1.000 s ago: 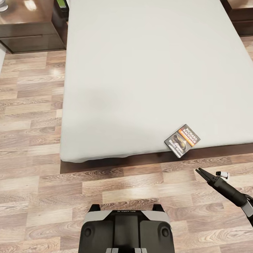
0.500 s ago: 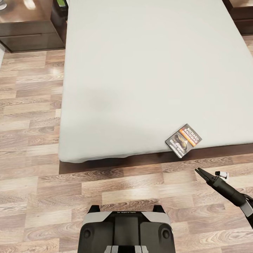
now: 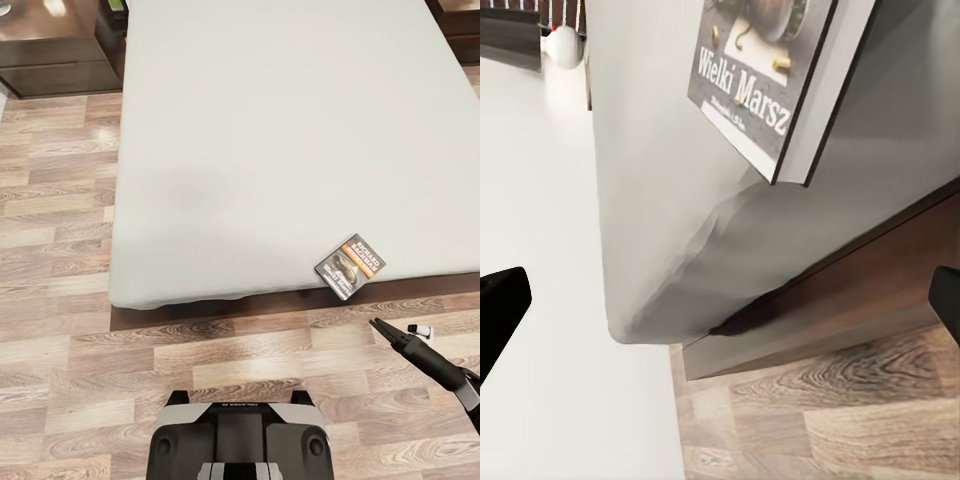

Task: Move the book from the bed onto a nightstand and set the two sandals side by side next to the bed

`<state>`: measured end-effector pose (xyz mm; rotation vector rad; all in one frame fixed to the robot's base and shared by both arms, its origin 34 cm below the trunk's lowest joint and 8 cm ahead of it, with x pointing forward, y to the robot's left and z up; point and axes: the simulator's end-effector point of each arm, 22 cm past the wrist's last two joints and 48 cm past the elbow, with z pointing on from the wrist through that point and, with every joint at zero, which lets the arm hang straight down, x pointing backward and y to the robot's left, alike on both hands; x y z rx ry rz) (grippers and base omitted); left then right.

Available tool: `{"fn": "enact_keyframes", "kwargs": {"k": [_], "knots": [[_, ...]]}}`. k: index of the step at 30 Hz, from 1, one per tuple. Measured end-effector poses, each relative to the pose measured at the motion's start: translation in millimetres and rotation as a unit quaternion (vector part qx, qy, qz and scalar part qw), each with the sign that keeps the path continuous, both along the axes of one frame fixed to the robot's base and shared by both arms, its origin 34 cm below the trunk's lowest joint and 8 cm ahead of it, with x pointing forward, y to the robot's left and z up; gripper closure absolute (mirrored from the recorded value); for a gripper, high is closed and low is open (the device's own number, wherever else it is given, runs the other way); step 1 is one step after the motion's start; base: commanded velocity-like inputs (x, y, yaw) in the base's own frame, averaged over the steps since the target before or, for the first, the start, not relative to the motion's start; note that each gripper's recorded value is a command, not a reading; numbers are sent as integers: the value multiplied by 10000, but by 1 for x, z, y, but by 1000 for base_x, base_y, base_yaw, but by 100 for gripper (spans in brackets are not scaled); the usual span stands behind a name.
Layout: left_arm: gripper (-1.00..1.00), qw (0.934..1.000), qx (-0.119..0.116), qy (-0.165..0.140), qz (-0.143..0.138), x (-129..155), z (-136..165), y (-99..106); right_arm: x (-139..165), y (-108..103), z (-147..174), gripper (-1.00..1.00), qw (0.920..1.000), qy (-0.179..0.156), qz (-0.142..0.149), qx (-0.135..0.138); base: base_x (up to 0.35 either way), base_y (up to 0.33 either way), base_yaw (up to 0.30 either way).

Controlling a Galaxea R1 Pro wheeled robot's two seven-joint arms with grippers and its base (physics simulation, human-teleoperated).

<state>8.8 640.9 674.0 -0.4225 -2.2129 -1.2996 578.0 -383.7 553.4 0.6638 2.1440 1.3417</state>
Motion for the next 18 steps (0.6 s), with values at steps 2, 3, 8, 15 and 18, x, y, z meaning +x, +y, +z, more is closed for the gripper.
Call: {"fn": "enact_keyframes", "kwargs": {"k": [2,3,8,15,18], "knots": [[-100,10000,0,1,0,0,0,0,0,0,0,-100,10000,-2,5,-1,0,0,0],[-100,10000,0,1,0,0,0,0,0,0,0,-100,10000,-2,5,-1,0,0,0],[-100,10000,-2,6,-1,0,-8,0,0,0,-7,-100,10000,-3,11,-6,0,0,0],[-100,10000,8,16,4,1,-11,0,1,5,-11,-100,10000,-10,5,35,0,0,0],[-100,10000,7,18,6,1,-11,0,1,8,-12,-100,10000,-13,2,59,0,0,0]]}}
